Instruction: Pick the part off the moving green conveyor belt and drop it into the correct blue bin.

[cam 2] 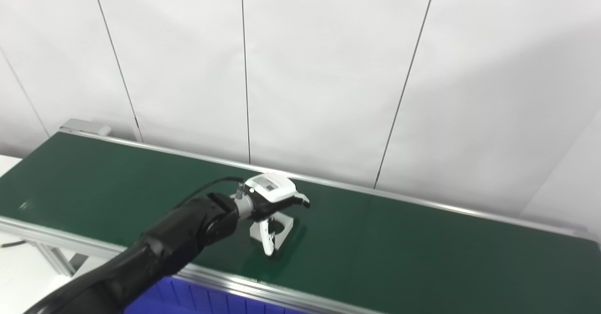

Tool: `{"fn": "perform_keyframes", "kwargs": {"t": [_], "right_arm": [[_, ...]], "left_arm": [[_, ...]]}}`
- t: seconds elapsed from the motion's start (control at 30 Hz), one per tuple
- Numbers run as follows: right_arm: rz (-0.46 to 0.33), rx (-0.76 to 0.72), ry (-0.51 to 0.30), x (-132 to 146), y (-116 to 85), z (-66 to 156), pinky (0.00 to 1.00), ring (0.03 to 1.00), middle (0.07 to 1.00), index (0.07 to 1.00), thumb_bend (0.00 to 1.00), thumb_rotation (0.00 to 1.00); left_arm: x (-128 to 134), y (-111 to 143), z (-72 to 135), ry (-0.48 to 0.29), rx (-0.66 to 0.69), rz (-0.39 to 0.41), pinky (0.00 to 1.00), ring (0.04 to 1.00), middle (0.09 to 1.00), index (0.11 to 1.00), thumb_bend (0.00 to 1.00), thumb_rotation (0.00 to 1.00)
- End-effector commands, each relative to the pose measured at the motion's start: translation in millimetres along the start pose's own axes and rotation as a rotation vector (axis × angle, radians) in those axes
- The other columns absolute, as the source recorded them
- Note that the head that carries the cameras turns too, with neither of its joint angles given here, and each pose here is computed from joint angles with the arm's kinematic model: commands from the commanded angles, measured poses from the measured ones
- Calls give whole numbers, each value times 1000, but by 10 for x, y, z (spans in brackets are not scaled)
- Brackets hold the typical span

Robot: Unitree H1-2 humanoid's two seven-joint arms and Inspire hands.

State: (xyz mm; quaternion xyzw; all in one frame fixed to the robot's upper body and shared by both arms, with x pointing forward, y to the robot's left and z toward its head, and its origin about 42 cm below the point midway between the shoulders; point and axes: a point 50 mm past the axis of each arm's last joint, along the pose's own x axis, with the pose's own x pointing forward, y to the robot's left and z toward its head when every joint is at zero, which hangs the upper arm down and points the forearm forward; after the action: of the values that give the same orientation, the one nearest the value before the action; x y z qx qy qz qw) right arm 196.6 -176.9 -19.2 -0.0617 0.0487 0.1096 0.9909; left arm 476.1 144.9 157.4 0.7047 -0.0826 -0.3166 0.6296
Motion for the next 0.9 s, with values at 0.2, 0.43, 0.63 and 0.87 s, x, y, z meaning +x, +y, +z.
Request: {"fn": "perform_keyframes", "kwargs": {"t": [0.2,0.43,0.63,0.87], "right_arm": [[-8,5,-100,82,58,211,713,790,912,833,937,391],[-11,5,-111,59,106,240,720,793,911,832,930,386],[-11,3,-118,42,140,259,728,800,913,833,939,404],[-14,-1,-124,59,158,270,723,801,910,828,936,406]], "left_arm": [[170,265,7,13,38,62,601,781,858,839,1000,283],[246,180,35,23,46,60,573,786,859,830,1000,282],[303,90,102,27,36,56,551,735,811,785,1000,248],[326,96,152,4,23,147,290,426,504,558,572,6]]}}
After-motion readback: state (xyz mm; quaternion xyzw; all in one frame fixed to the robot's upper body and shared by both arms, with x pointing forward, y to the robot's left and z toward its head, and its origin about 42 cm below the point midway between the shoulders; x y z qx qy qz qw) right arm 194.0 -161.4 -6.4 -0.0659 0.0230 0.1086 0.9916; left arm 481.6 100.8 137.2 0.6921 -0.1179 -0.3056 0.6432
